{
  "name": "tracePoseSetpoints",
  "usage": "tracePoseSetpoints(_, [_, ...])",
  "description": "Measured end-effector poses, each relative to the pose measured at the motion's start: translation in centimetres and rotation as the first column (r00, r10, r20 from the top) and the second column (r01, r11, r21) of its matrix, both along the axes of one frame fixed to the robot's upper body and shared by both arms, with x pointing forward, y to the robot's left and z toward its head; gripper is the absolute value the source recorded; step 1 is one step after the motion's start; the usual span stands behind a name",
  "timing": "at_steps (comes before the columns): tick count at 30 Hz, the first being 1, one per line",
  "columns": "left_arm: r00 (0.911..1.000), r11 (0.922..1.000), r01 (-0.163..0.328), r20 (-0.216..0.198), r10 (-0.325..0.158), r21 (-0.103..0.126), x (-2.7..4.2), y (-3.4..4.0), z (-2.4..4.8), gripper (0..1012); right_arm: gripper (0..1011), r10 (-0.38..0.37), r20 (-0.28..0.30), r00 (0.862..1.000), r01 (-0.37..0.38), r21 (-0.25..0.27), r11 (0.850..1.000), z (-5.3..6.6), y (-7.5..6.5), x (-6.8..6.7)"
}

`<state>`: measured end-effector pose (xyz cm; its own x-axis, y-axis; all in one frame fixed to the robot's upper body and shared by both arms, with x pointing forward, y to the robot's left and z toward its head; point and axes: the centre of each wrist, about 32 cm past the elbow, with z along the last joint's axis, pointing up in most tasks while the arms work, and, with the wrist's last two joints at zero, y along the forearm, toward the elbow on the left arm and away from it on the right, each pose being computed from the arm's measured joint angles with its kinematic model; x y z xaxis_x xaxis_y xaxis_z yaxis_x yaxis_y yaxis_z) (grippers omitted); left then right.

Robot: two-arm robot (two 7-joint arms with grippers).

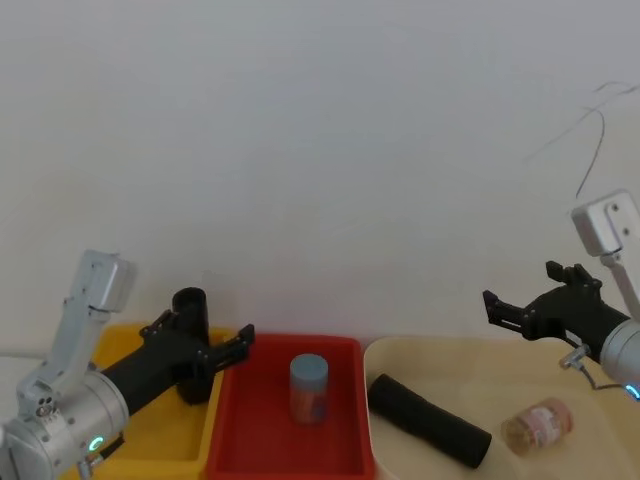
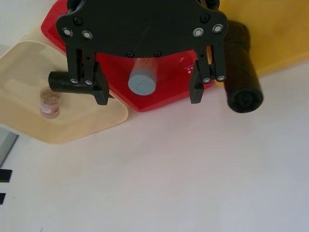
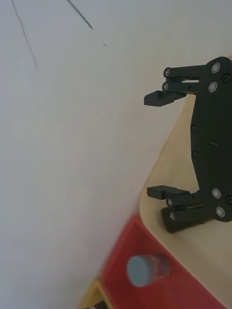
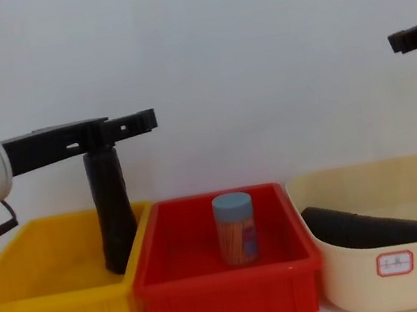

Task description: Pick up the garbage bag with the one hand and transfer it to the other hand.

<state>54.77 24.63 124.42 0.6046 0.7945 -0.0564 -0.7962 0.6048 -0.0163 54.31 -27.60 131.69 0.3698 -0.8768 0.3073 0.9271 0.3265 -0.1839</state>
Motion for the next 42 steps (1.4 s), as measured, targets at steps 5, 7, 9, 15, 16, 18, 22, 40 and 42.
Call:
tracePoseSetpoints(5, [0.9998, 0.9997, 0.021, 0.004, -0.021, -0.014, 0.51, -0.6, -0.43, 1001, 1001, -0.04, 0.061, 0.997, 0.036, 0.053, 0.998, -1.2, 0.8, -0.2])
tracePoseSetpoints(7, [0.9996, 0.9995, 0.027, 0.004, -0.026, -0.019, 0.64, -0.8, -0.56, 1001, 1001, -0.053, 0.082, 0.995, 0.047, 0.071, 0.996, -1.6, 1.1, -0.3])
tracePoseSetpoints(9, [0.9994, 0.999, 0.035, 0.003, -0.035, -0.027, 0.85, -1.14, -0.8, 1001, 1001, -0.064, 0.1, 0.993, 0.055, 0.089, 0.994, -2.0, 1.4, -0.4])
tracePoseSetpoints(15, [0.9986, 0.9977, 0.053, 0.0, -0.053, -0.042, 1.25, -1.93, -1.3, 1001, 1001, -0.125, 0.174, 0.977, 0.092, 0.184, 0.979, -4.2, 3.2, -1.1])
tracePoseSetpoints(16, [0.9985, 0.9976, 0.055, 0.0, -0.055, -0.043, 1.29, -2.01, -1.34, 1001, 1001, -0.131, 0.179, 0.975, 0.096, 0.193, 0.977, -4.5, 3.4, -1.2])
tracePoseSetpoints(18, [0.9982, 0.9971, 0.059, 0.0, -0.06, -0.048, 1.4, -2.24, -1.46, 1001, 1001, -0.141, 0.192, 0.971, 0.1, 0.213, 0.972, -5.0, 3.9, -1.4])
tracePoseSetpoints(22, [0.9978, 0.9964, 0.066, -0.001, -0.066, -0.053, 1.53, -2.53, -1.61, 1001, 1001, -0.175, 0.214, 0.961, 0.118, 0.257, 0.959, -6.1, 4.9, -1.9])
tracePoseSetpoints(40, [0.9969, 0.9949, 0.079, -0.002, -0.079, -0.063, 1.8, -3.12, -1.95, 1001, 1001, -0.237, 0.247, 0.939, 0.148, 0.333, 0.931, -7.9, 6.6, -2.9])
tracePoseSetpoints(42, [0.9969, 0.9949, 0.079, -0.002, -0.079, -0.064, 1.81, -3.14, -1.97, 1001, 1001, -0.241, 0.249, 0.938, 0.149, 0.338, 0.929, -8.0, 6.7, -2.9])
